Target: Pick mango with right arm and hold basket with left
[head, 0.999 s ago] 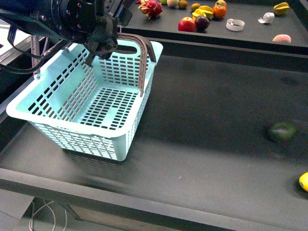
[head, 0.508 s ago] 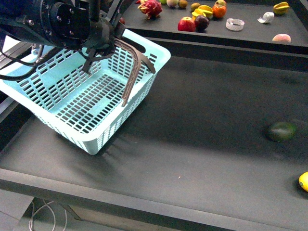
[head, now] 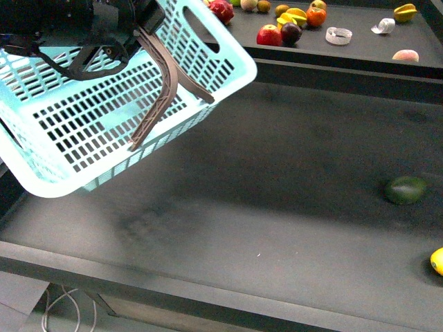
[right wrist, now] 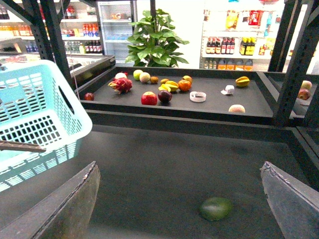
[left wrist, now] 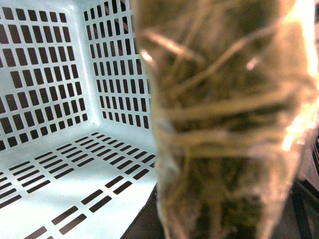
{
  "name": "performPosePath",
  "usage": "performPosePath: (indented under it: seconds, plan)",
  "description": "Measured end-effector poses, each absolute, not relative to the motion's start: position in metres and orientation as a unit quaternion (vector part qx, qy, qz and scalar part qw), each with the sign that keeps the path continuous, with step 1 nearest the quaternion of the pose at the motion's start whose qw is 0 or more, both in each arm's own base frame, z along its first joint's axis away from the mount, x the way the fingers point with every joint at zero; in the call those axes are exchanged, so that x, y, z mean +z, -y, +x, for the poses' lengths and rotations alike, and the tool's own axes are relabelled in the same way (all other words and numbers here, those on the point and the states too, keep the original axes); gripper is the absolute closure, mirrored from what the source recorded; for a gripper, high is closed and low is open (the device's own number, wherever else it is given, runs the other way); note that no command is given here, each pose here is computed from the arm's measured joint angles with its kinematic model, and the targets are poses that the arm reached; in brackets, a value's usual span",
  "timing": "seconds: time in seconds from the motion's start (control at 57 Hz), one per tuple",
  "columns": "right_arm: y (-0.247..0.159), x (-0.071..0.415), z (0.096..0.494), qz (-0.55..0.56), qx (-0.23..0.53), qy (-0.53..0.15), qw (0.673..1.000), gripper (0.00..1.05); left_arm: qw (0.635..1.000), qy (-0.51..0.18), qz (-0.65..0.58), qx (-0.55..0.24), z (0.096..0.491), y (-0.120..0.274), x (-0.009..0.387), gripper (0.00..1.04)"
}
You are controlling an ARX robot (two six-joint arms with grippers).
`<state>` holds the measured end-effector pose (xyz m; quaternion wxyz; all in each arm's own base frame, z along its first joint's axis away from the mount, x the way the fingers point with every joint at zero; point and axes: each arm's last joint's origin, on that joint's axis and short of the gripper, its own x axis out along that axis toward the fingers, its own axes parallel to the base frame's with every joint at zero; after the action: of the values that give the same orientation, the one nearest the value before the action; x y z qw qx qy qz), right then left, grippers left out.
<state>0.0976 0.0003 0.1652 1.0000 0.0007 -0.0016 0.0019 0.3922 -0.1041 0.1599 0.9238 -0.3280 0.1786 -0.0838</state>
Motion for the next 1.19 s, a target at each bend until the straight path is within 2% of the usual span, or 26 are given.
performPosePath:
  seconds: [0.158, 0.333, 0.736, 1.192]
  plan:
    - [0.0, 0.165, 0.098, 0.001, 0.002, 0.001, 1.0, 0.08, 0.936, -0.187, -0.249, -0.164, 0.348, 0.113, 0.16, 1.0]
    - [0.0, 0.165, 0.098, 0.001, 0.002, 0.002, 1.0, 0.08, 0.947, -0.178, -0.161, -0.212, 0.316, 0.115, 0.155, 1.0]
    - [0.0, 0.165, 0.098, 0.001, 0.002, 0.002, 1.0, 0.08, 0.963, -0.135, -0.064, -0.225, 0.302, 0.116, 0.15, 1.01]
    - [0.0, 0.165, 0.098, 0.001, 0.002, 0.002, 1.0, 0.08, 0.932, -0.149, -0.098, -0.315, 0.293, 0.147, 0.149, 1.01]
